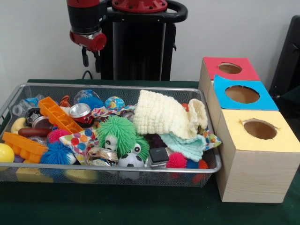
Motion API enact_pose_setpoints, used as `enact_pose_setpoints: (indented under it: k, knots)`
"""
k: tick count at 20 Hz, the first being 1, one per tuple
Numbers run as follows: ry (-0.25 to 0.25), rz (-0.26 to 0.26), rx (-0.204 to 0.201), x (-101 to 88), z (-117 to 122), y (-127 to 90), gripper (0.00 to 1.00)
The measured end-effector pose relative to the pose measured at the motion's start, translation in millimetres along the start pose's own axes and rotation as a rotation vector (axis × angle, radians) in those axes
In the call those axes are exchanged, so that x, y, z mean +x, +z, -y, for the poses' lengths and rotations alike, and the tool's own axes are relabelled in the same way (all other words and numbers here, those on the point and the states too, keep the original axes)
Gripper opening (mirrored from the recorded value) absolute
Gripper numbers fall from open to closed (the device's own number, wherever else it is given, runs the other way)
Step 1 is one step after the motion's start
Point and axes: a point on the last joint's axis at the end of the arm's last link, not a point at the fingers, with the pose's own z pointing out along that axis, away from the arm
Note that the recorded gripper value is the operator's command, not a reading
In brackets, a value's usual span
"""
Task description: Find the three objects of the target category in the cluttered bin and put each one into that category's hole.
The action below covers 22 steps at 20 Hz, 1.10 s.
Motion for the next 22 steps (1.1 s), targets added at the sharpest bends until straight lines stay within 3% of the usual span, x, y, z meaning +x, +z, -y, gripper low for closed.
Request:
enact_pose_setpoints:
  k: [12,22]
  knots:
    - [-0.146,0.15,0.021,-45.5,5.0,1.2,1.0]
    - [-0.169,0.216,0.035,-77.8,14.2,-2.3,1.0]
